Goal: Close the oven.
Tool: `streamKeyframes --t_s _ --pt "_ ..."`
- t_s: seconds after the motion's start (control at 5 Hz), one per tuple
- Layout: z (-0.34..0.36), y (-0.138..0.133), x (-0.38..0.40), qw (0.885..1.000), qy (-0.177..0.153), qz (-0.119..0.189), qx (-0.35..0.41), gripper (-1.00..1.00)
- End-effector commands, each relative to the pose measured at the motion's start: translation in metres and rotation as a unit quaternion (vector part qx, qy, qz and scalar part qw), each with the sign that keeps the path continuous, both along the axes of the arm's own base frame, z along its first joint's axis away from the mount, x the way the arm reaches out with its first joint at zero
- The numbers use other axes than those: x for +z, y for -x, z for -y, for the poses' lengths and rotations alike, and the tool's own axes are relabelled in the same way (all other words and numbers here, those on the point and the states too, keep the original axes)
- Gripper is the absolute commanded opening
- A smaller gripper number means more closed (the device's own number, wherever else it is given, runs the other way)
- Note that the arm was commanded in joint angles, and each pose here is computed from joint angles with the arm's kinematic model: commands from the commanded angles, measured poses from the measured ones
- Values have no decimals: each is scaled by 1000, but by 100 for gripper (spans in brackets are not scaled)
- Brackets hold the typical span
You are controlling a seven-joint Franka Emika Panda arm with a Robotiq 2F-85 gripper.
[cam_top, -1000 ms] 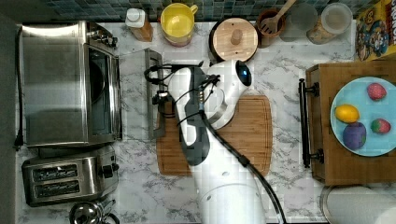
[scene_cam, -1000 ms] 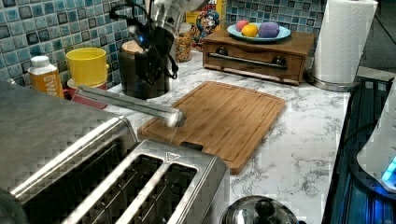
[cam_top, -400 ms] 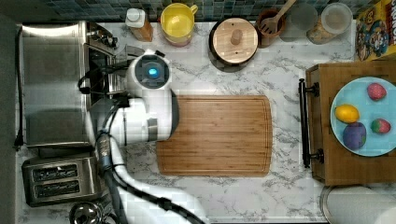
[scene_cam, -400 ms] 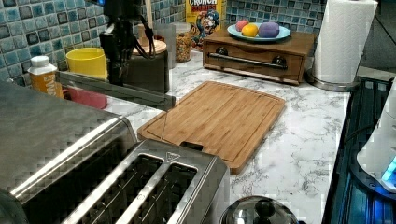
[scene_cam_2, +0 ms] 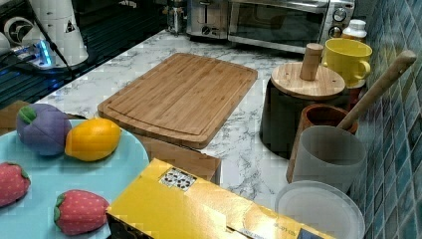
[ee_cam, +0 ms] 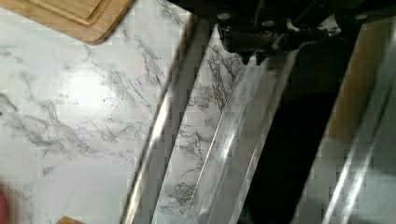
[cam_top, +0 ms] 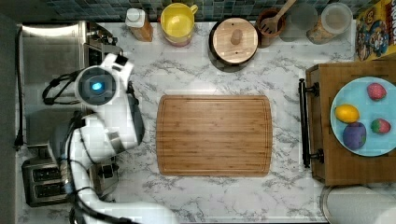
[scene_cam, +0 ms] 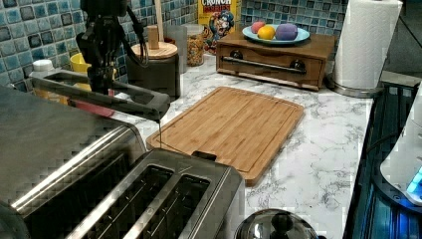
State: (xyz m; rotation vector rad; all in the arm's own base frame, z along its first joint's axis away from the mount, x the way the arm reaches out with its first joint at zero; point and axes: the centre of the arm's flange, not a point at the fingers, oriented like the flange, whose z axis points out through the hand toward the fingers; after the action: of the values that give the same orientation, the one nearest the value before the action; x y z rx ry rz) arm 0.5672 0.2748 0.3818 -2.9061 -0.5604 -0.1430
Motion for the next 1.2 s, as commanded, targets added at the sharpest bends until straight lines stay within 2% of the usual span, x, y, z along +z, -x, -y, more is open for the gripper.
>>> streamKeyframes --t_s 0.2,0.4,0.6,0.8,1.0,1.2 --pt "-67 22 91 989 56 127 -43 -100" --pt "-70 31 140 985 28 159 -59 -100" --pt "-72 39 176 978 22 196 -70 -100" --pt "-60 55 211 985 -46 166 -23 -100" --pt "-88 44 215 995 23 96 1 -100" --pt "-88 44 215 995 23 96 1 -100"
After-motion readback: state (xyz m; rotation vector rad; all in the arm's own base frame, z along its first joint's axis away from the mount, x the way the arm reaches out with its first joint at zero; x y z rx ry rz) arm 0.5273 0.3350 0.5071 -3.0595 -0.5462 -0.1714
